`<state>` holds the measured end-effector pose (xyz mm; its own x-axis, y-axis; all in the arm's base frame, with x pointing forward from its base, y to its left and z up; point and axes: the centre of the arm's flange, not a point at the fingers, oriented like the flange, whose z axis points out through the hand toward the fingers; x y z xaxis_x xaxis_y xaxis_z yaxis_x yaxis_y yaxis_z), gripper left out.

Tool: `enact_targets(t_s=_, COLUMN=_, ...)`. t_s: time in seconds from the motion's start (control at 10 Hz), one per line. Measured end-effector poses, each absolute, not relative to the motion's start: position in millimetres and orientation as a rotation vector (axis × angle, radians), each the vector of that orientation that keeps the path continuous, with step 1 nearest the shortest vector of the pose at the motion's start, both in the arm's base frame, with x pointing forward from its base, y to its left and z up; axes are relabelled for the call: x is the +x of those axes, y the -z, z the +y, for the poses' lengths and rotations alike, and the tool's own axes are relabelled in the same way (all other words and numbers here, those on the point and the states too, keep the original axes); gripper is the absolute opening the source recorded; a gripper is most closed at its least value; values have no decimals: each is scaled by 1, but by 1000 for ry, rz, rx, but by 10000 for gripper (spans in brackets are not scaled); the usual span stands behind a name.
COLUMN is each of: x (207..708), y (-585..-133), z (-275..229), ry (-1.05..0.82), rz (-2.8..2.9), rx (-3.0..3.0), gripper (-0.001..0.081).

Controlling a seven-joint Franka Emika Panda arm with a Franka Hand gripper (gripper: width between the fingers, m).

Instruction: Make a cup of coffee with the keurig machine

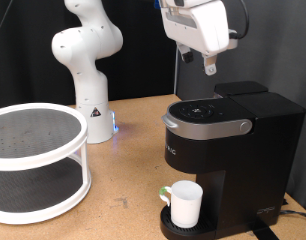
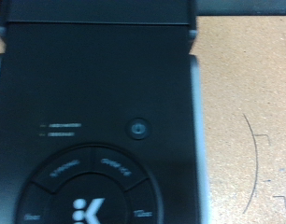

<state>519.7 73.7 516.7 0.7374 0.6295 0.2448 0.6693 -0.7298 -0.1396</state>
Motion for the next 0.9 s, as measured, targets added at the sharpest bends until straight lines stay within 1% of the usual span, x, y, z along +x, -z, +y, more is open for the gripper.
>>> enact_targets(t_s=0.4, x=529, y=-499, z=81, ry=286, rz=-1064, rx=-2757, gripper=800)
enact_targets(t_s=0.9, x=524, y=-469, z=90, ry=335, rz=-1136, rx=-2766, gripper=790)
